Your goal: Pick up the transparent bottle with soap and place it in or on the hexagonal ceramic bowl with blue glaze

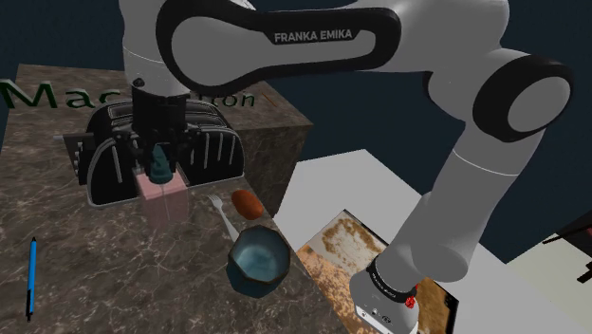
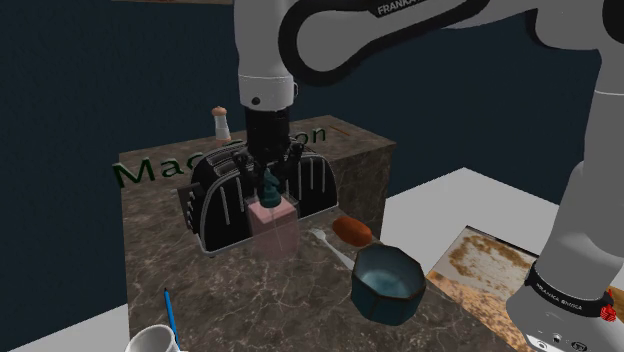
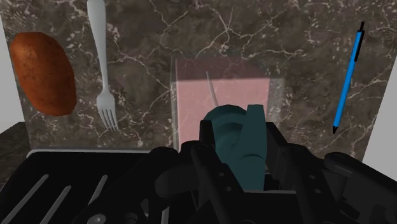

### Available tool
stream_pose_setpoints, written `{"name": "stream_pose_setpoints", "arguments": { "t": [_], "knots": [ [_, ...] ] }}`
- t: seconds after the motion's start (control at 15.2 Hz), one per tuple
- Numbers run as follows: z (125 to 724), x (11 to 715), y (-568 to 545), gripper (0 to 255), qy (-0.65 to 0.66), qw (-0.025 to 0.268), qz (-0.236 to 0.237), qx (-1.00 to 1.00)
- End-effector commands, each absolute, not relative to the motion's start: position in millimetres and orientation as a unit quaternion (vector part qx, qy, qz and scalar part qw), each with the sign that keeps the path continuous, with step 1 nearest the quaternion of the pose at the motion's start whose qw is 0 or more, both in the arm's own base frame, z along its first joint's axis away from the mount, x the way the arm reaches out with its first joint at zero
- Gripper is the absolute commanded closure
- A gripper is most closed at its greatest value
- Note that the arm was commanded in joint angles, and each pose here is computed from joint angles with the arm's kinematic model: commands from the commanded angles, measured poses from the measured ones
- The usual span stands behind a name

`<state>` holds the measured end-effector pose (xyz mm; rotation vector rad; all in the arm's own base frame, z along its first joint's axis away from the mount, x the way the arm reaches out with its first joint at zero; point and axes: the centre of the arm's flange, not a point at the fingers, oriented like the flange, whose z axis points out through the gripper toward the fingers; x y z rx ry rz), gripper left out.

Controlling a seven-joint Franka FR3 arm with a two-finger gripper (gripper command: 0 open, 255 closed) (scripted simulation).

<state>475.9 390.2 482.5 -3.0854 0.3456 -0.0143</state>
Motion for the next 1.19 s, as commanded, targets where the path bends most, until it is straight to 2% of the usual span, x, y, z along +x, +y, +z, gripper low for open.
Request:
{"name": "stream_pose_setpoints", "arguments": {
  "t": [0.0,0.92,1.12],
  "knots": [
    [493.6,476.4,390.2,255,0.111,0.018,-0.005,-0.994],
    [564.5,476.3,390.1,255,0.111,0.018,-0.005,-0.994],
    [575.2,443.4,371.0,255,0.111,0.018,-0.005,-0.994]
  ]
}}
